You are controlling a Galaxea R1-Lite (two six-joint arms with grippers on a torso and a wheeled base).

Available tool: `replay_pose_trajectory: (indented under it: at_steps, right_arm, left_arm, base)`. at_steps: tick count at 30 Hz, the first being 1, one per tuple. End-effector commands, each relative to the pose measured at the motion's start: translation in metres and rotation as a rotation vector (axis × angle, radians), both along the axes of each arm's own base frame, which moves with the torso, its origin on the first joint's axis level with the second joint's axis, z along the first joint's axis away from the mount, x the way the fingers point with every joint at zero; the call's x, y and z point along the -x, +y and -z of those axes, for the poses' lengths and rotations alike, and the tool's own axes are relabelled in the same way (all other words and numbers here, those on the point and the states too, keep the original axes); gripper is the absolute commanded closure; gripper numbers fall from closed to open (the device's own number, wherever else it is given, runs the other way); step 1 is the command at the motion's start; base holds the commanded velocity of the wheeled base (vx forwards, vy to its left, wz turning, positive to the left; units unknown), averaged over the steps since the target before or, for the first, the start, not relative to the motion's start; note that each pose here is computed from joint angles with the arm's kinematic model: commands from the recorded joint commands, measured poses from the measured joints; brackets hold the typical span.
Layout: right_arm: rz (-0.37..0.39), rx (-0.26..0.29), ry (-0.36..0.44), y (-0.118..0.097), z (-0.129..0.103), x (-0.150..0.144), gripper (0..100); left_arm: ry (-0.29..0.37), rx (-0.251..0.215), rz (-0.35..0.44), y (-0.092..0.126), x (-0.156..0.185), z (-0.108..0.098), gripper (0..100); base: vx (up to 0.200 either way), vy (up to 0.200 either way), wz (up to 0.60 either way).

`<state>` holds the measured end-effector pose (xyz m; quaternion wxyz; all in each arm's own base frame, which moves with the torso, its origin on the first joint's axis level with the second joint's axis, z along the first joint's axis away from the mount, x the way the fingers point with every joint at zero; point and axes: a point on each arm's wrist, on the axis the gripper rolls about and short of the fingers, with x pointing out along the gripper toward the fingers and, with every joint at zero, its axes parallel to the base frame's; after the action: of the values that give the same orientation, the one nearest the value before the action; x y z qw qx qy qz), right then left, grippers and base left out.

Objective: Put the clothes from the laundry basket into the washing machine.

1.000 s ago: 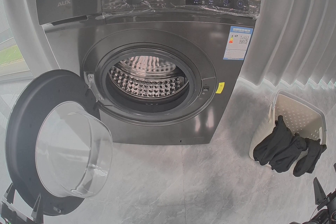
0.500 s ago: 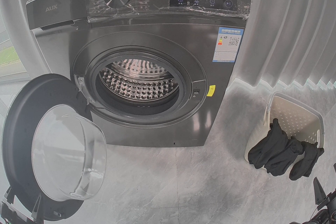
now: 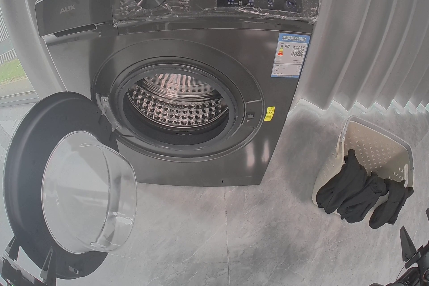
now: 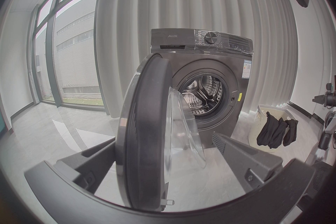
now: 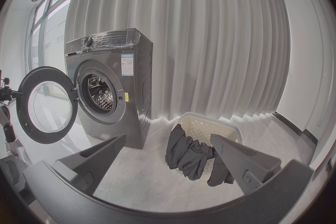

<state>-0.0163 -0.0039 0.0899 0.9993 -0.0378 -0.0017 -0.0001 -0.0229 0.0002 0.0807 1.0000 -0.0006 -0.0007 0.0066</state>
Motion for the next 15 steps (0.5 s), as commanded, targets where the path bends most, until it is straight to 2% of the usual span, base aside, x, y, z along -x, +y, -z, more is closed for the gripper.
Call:
replay_pose_trajectory:
  at_steps: [1, 13, 15]
  right_arm:
    - [0.000, 0.003, 0.022, 0.0001, 0.0048, -0.0015, 0]
    - [0.000, 0.003, 0.022, 0.0001, 0.0048, -0.0015, 0]
    - [0.000, 0.003, 0.022, 0.0001, 0.0048, -0.0015, 0]
  left_arm:
    - [0.006, 0.000, -0.001, 0.0000, -0.0004, 0.0052, 0]
    - [0.006, 0.000, -0.002, 0.0000, -0.0004, 0.0052, 0]
    - [0.006, -0.001, -0.002, 0.0000, -0.0004, 0.0052, 0]
  base:
    - [0.000, 0.000, 0.00]
    - [0.000, 0.000, 0.00]
    - [0.000, -0.200, 0.00]
